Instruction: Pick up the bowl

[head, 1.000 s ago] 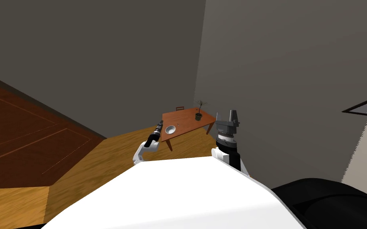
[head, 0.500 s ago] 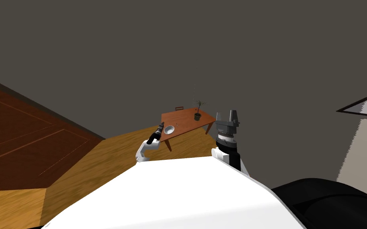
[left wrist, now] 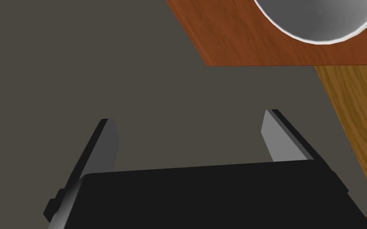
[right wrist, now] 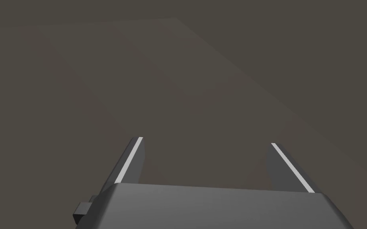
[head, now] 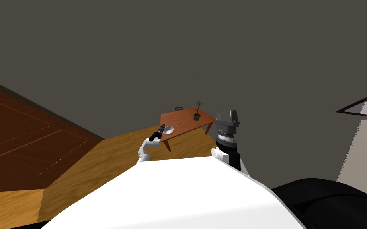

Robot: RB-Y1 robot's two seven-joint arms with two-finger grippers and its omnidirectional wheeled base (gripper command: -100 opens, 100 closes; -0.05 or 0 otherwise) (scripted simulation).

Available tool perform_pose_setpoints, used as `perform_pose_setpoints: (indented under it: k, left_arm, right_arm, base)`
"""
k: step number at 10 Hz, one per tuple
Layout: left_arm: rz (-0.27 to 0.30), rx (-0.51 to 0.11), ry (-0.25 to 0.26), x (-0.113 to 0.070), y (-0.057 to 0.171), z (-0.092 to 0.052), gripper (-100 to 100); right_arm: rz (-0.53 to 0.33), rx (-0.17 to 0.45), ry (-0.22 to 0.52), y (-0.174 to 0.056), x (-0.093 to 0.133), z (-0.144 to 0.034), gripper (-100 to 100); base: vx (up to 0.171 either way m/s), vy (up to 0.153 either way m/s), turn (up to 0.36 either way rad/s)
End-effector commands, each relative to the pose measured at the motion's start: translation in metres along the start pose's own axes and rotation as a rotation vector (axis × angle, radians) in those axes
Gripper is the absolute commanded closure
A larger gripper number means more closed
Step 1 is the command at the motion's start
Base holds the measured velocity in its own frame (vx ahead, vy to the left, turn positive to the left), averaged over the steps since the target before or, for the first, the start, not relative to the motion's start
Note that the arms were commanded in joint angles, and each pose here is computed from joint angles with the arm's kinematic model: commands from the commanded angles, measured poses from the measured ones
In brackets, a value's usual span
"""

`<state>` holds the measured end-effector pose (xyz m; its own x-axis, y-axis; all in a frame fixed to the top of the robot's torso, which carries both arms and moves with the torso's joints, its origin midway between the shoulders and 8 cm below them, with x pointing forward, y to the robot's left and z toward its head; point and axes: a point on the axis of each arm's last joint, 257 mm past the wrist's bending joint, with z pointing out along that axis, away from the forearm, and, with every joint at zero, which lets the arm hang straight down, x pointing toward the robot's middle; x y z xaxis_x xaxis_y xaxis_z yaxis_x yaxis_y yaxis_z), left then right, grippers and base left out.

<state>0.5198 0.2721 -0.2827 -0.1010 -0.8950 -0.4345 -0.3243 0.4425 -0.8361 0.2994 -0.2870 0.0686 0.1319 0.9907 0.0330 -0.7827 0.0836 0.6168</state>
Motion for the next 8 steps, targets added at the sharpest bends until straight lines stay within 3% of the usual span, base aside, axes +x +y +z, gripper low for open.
perform_pose_setpoints:
  k: [1, 8]
  left_arm:
    - [0.000, -0.042, 0.014, 0.007, 0.011, 0.002, -100]
    - [-0.020, -0.256, 0.093, 0.030, 0.066, 0.014, -100]
  right_arm:
    - [0.000, 0.000, 0.000, 0.000, 0.000, 0.000, 0]
    - [0.000, 0.000, 0.000, 0.000, 0.000, 0.000, 0]
  base:
    - [0.016, -0.031, 0.003]
    - [0.025, -0.027, 0.014]
